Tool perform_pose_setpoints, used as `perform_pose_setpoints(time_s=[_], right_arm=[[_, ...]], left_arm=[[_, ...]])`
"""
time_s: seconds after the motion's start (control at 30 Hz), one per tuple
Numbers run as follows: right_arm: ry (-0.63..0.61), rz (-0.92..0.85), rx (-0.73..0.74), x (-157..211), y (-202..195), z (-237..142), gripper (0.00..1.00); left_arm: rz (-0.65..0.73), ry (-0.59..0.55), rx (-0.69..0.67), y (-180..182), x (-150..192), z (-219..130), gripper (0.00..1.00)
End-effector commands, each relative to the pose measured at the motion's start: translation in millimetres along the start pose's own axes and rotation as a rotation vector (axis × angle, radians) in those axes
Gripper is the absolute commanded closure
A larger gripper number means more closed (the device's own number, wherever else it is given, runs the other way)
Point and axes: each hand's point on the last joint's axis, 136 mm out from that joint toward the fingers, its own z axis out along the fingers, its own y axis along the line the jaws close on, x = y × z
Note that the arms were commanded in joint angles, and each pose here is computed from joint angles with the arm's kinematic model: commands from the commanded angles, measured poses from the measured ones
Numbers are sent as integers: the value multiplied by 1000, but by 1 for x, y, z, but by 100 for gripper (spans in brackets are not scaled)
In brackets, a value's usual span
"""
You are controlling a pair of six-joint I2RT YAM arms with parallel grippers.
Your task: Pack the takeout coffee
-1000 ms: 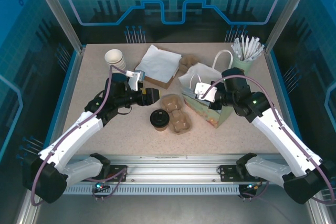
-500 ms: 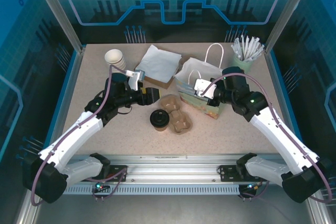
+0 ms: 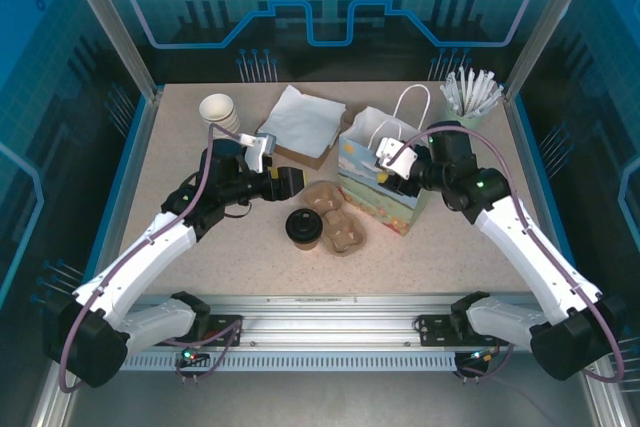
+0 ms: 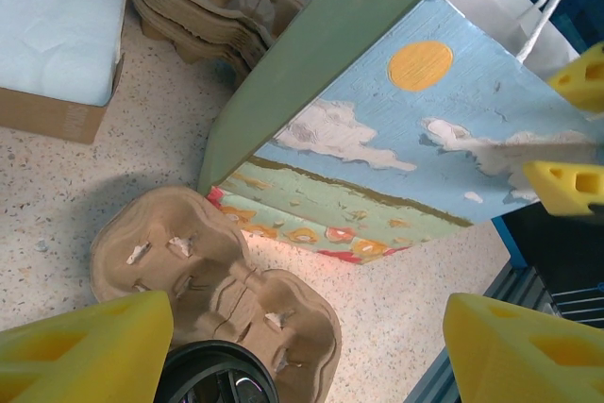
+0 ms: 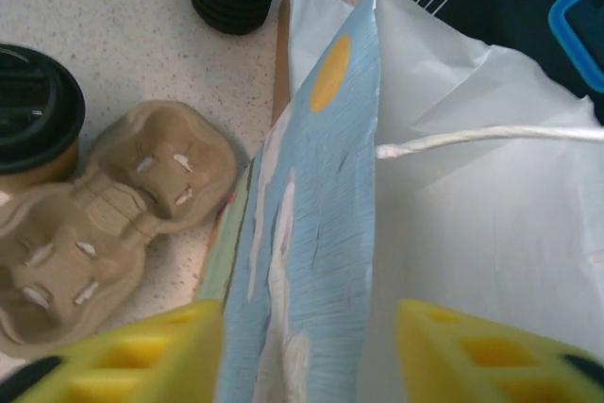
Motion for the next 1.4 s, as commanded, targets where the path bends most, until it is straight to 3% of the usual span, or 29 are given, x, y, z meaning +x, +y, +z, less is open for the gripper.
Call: perform_pose_setpoints(time_s=[0.0, 0.17, 0.3, 0.5, 0.67, 0.9, 1.17, 1.37], right_arm=[[6, 130, 60, -13, -16, -22, 36], [27, 304, 142, -18, -17, -55, 27], [17, 417, 224, -28, -14, -85, 28], [-25, 408, 130, -48, 37, -99, 23], [102, 359, 18, -36, 95, -53, 23], [259, 504, -68, -4, 141, 27, 28], [398, 599, -34, 33, 146, 94, 43], [438, 581, -48, 40, 150, 127, 50]], left_arm=[[19, 30, 14, 0, 9, 4, 23], [2, 17, -14, 5, 9, 1, 23], [-36, 33, -36, 9, 14, -2, 23], [-110, 66, -82, 23, 25, -14, 23], [-175, 88, -111, 33, 32, -22, 22], [-203, 66, -148, 45, 32, -26, 22], [-211, 44, -204, 60, 34, -22, 23], [-189, 23, -213, 61, 30, -24, 23]])
